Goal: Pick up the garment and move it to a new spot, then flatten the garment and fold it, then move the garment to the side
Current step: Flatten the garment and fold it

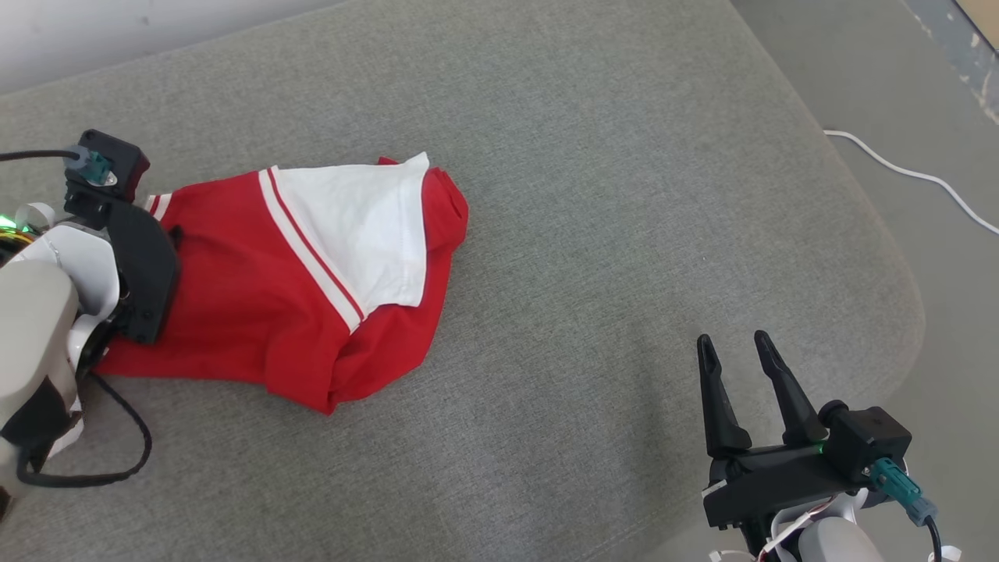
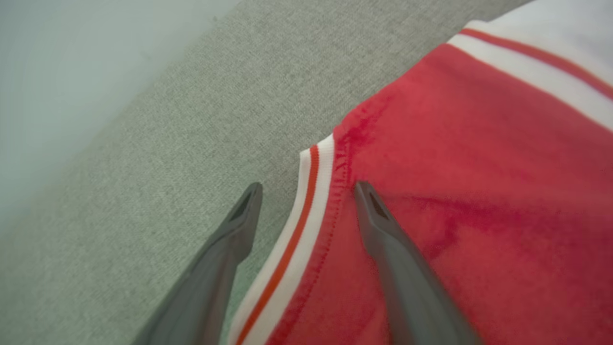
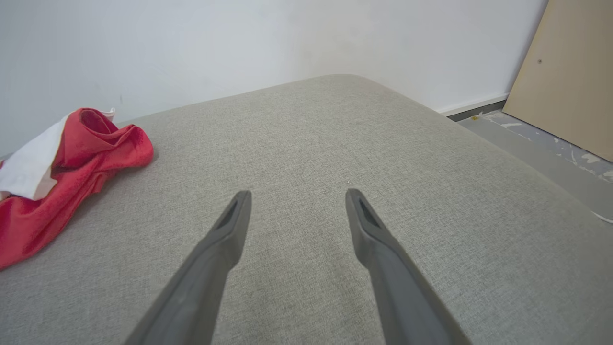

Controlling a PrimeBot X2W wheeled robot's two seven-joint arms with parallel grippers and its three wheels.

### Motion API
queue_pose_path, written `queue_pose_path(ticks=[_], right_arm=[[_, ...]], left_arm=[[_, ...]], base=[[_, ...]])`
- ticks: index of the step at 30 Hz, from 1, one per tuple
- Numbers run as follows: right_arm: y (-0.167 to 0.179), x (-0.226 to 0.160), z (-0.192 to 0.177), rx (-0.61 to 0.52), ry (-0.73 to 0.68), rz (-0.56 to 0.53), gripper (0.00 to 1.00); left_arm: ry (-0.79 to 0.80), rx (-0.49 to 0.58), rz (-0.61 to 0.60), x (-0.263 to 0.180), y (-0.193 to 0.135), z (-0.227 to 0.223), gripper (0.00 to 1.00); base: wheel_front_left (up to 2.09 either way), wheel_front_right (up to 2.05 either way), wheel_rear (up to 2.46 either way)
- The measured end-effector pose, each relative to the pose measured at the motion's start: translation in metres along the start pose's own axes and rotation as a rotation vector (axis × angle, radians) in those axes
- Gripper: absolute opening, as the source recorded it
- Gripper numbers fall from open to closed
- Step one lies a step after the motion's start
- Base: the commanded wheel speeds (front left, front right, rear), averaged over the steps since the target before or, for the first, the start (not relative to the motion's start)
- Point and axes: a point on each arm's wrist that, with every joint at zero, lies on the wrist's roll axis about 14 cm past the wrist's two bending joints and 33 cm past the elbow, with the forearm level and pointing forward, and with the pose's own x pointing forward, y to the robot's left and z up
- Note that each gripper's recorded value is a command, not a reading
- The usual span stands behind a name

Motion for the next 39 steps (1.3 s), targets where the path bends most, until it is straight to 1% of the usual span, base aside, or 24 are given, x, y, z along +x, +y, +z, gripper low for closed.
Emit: queue_pose_path(ticks=[1, 2, 3, 4, 6, 8, 11, 13, 19, 22, 24, 27, 31, 35, 39], right_arm=[[-0.001, -0.001, 0.000, -0.001, 0.001, -0.003, 1.00], [-0.004, -0.002, 0.000, -0.003, 0.001, -0.011, 1.00], [-0.005, -0.002, 0.000, -0.004, 0.001, -0.014, 1.00], [-0.006, -0.002, 0.001, -0.004, 0.000, -0.017, 1.00], [-0.006, -0.003, 0.001, -0.004, -0.001, -0.020, 1.00], [-0.008, -0.003, 0.001, -0.003, -0.002, -0.023, 1.00], [-0.007, -0.001, 0.002, -0.008, -0.005, -0.021, 1.00], [-0.005, 0.001, 0.003, -0.009, -0.009, -0.013, 1.00], [0.003, 0.004, 0.006, -0.024, -0.023, 0.016, 1.00], [0.008, 0.003, 0.006, -0.033, -0.029, 0.033, 1.00], [0.012, 0.002, 0.007, -0.036, -0.033, 0.046, 1.00], [0.017, 0.000, 0.006, -0.040, -0.035, 0.066, 1.00], [0.029, -0.002, 0.005, -0.045, -0.037, 0.105, 1.00], [0.043, -0.002, 0.005, -0.049, -0.045, 0.150, 1.00], [0.065, 0.003, 0.009, -0.047, -0.060, 0.213, 1.00]], left_arm=[[0.011, 0.006, -0.001, 0.002, -0.001, -0.002, 1.00], [0.026, -0.011, -0.011, 0.005, -0.004, -0.003, 1.00], [0.039, -0.010, -0.018, 0.007, -0.007, -0.004, 0.88], [0.051, -0.010, -0.021, 0.007, -0.008, -0.006, 0.41], [0.061, -0.019, -0.034, 0.008, -0.013, -0.006, 0.00], [0.060, -0.013, -0.060, 0.008, -0.022, -0.005, 0.00], [-0.001, -0.014, -0.077, 0.005, -0.027, 0.007, 0.00], [-0.072, -0.002, -0.079, 0.001, -0.028, 0.022, 0.00], [-0.391, -0.020, -0.081, -0.032, -0.030, 0.087, 0.00], [-0.536, -0.021, -0.074, -0.058, -0.028, 0.109, 0.00], [-0.626, -0.048, -0.069, -0.077, -0.026, 0.117, 0.00], [-0.704, -0.074, -0.054, -0.102, -0.026, 0.111, 0.00], [-0.723, -0.118, -0.032, -0.128, -0.034, 0.082, 0.00], [-0.712, -0.195, 0.005, -0.153, -0.043, 0.042, 0.00], [-0.673, -0.276, 0.073, -0.178, -0.050, -0.005, 0.00]], base=[[0.00, 0.00, 0.00], [0.00, 0.00, 0.00], [0.00, 0.00, 0.00], [0.00, 0.00, 0.00], [0.00, 0.00, 0.00], [0.00, 0.00, 0.00], [0.00, 0.00, 0.00], [0.00, 0.00, 0.00], [0.00, 0.00, 0.00], [0.00, 0.00, 0.00], [0.00, 0.00, 0.00], [0.00, 0.00, 0.00], [0.00, 0.00, 0.00], [0.00, 0.00, 0.00], [0.00, 0.00, 0.00]])
